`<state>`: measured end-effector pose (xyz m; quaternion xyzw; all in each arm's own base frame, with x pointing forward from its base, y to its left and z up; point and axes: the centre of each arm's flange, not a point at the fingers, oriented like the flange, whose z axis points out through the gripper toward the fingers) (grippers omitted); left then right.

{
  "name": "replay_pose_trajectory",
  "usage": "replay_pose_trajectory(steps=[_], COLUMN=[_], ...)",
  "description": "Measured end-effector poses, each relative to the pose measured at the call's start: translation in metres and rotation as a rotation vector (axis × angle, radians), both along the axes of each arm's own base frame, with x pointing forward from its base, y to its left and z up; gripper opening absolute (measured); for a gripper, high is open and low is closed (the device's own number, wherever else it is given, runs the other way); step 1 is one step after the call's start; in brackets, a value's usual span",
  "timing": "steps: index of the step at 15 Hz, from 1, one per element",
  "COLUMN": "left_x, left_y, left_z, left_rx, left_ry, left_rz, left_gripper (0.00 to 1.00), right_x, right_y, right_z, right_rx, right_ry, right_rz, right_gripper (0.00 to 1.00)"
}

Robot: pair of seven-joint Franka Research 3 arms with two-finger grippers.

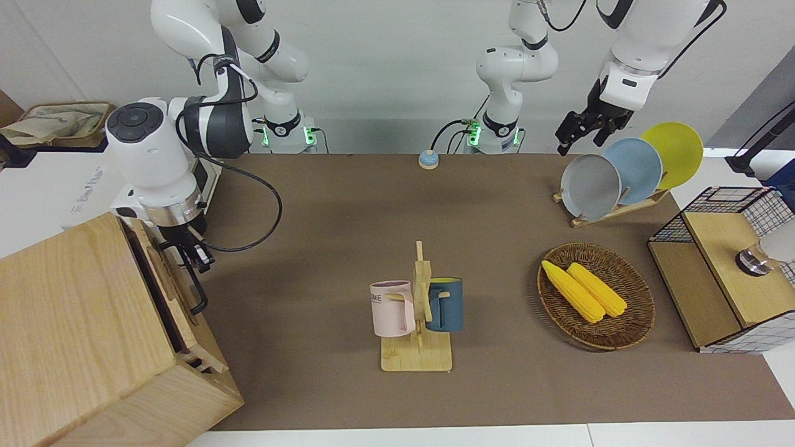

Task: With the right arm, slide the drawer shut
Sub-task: 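Press the drawer fully shut with the right gripper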

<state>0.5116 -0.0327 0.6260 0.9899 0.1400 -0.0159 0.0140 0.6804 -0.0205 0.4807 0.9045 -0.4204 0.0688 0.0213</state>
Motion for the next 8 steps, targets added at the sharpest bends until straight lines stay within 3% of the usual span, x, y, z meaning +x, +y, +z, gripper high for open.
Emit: replay_pose_trajectory(steps=[8], left_x=[0.000], left_y=[0.000], left_z=[0.000], left_rx=[0.000], left_ry=[0.000], left_rz=[0.000], left_gripper=[1.00], right_x=[0.009], right_y=[-0.017], right_z=[-0.005], right_rx=[-0.004], right_ry=[-0.002], right_rz=[0.027], right_gripper=[0.01])
